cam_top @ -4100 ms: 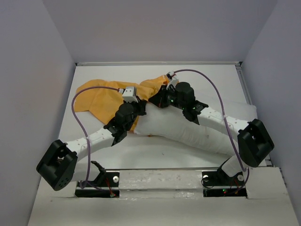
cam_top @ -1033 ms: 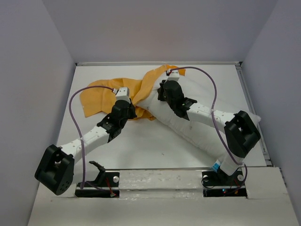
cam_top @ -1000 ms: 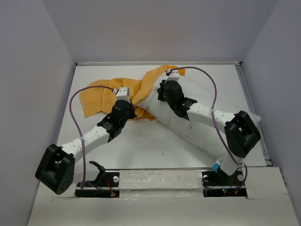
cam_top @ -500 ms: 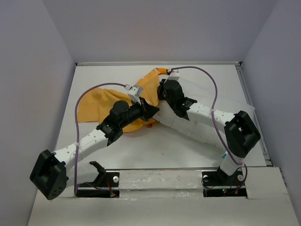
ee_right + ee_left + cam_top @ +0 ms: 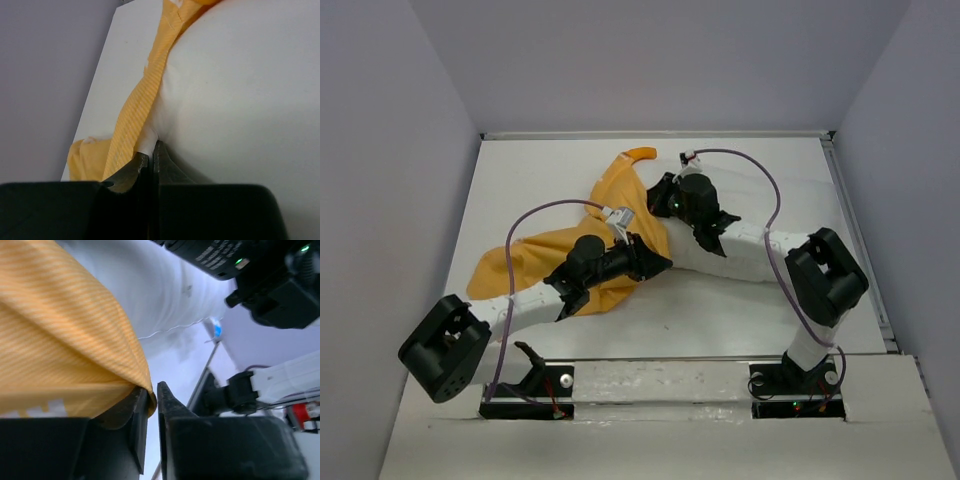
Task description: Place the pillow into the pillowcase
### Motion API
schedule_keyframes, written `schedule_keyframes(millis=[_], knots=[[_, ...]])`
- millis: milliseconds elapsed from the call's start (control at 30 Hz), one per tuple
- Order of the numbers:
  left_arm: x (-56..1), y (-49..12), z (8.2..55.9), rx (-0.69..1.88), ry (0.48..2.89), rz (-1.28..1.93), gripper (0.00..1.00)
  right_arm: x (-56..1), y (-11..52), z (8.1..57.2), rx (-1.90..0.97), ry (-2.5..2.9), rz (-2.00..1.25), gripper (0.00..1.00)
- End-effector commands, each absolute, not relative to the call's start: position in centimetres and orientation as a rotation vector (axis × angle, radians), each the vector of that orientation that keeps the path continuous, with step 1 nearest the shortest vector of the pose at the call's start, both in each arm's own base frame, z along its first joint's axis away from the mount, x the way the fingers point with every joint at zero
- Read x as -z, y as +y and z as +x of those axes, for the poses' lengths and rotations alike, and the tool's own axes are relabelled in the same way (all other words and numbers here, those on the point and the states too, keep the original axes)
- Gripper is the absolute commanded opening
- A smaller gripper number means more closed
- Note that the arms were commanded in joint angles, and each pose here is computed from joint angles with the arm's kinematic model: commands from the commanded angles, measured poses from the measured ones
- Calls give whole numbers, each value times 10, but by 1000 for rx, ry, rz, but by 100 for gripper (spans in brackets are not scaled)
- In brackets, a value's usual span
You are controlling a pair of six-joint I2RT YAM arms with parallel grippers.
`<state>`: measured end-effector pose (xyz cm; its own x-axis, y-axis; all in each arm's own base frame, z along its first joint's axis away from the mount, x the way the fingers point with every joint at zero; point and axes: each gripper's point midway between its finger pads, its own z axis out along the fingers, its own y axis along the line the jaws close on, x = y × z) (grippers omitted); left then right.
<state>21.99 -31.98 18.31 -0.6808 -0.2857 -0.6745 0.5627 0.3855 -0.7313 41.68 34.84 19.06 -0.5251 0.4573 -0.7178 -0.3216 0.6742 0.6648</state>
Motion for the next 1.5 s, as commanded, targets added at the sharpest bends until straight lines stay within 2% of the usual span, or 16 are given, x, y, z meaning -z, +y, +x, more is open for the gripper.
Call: schedule_keyframes(millis=[0,100,133,200,267,400,733,767,833,867,900,933,1033,1067,1200,1467], knots=[[-256,-334,205,1410,1657,406,66,-182,337,391,-1003,1861,141,1],[-277,-308,212,1237,1655,379,91,-184,320,378,-923,1884,91,23],[-300,-301,216,1201,1616,367,99,-187,317,374,-908,1892,69,41],[-337,-273,222,1089,1563,320,99,-196,305,362,-852,1921,14,65],[-347,-258,233,1019,1582,250,99,-201,296,354,-823,1930,-10,73],[-321,-216,292,773,1733,51,97,-222,266,333,-720,1937,-47,77],[-263,-236,385,551,1901,83,84,-176,171,315,-187,2110,-47,84],[-253,-242,396,547,1928,99,83,-163,168,314,-143,2144,-76,81],[-239,-250,401,554,1970,132,80,-145,180,307,-193,2212,-147,61],[-233,-252,404,550,1988,142,79,-140,186,304,-229,2234,-158,27],[-222,-254,407,535,2014,149,76,-135,194,302,-291,2237,-152,9],[-219,-255,408,537,2020,148,74,-132,206,294,-387,2240,-190,1],[-210,-252,409,519,2027,140,60,-129,213,279,-477,2209,-195,0],[-209,-252,409,519,2027,141,46,-128,212,277,-480,2209,-188,0],[-227,-266,403,643,1947,151,19,-132,214,262,-528,2195,-210,0],[-284,-304,377,800,1757,241,7,-137,254,220,-633,2194,-371,0]])
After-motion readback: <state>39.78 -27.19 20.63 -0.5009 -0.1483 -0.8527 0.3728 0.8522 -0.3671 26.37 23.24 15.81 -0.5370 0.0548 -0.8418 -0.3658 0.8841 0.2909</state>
